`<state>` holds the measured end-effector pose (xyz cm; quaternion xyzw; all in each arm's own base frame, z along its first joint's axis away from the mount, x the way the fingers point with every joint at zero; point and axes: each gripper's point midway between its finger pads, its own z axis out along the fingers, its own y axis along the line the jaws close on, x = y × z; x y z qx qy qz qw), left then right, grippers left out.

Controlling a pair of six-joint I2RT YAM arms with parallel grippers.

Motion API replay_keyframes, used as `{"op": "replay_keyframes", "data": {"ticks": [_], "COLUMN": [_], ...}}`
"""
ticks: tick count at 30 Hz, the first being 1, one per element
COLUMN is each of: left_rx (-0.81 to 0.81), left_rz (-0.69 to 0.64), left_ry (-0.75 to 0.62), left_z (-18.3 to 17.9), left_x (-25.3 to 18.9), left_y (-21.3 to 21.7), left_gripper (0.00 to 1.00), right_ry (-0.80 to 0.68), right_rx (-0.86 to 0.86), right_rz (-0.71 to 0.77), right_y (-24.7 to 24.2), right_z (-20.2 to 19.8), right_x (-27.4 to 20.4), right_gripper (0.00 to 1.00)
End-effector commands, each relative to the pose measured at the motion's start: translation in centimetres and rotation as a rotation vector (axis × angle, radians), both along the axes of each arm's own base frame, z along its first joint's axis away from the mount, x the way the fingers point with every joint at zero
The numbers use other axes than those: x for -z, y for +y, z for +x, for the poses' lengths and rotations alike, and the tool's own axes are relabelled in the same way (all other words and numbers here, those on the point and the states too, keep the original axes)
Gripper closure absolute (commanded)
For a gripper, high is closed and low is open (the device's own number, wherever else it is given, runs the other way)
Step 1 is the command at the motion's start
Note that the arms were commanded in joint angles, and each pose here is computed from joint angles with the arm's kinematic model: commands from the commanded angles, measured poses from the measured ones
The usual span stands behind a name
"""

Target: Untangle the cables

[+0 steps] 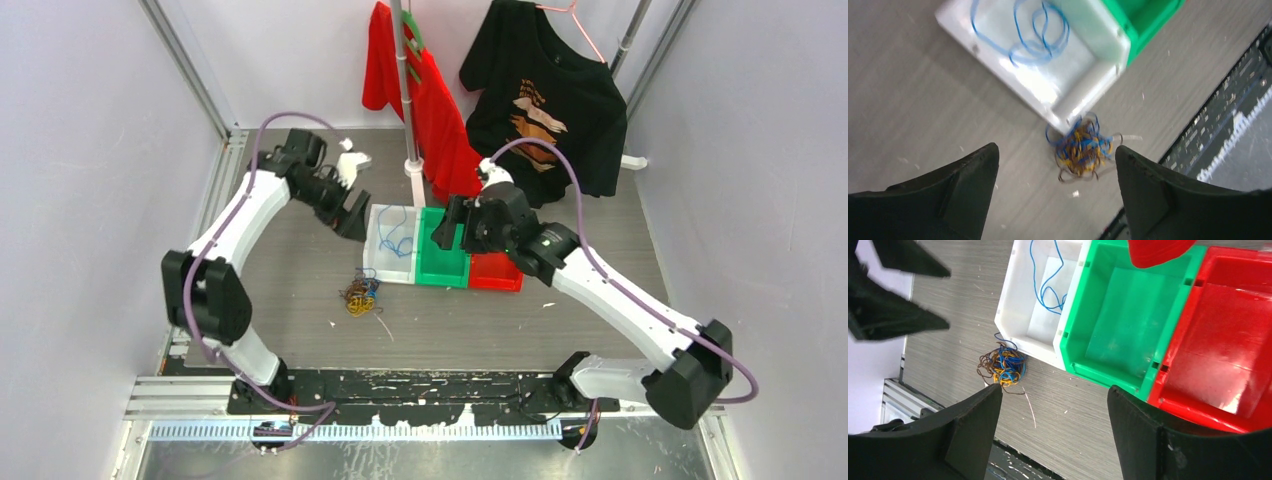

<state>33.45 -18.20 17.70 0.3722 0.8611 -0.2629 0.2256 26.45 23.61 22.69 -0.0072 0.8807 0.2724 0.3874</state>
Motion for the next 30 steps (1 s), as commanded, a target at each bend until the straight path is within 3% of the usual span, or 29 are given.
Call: {"op": "replay_keyframes", "data": {"ticks": [1, 4, 6, 12, 16, 24, 30], "left_rx": [0.043, 0.043, 0.032, 0.021, 0.015, 0.023, 0.061], "left_rz": [-0.035, -0.047, -0.055, -0.066, -0.076, -0.096, -0.109], "left_ry": [0.076, 0.115, 0.102, 0.050, 0.038, 0.031, 0.079], "left_z": [-5.6, -8.3, -9.0, -9.1, -8.9, -9.1, -11.7], "left_x": [1.0, 3.1, 4.1, 5.9, 7.2, 7.9, 6.5], "left_y": [1.6, 2.0, 2.1, 2.2, 2.1, 2.1, 3.1], "left_gripper": [0.21, 0.31, 0.33, 0.36, 0.43, 0.83, 0.97], "right_ry": [-0.044, -0.042, -0.069, -0.110, -0.131, -0.162, -0.131], "right_rx": [-0.032, -0.052, -0.055, 0.020, 0.066, 0.070, 0.062], "right_rz": [0.087, 0.060, 0.004, -0.146, -0.270, -0.352, -0.357], "right_y": [3.3, 5.8, 7.5, 9.8, 10.2, 11.4, 12.0], "right_z": [2.5, 4.2, 5.3, 10.3, 13.4, 16.2, 16.0], "right_x": [-1.7, -0.3, 0.5, 4.4, 7.0, 8.8, 11.0], "right_gripper": [0.19, 0.21, 0.22, 0.26, 0.30, 0.45, 0.63]}}
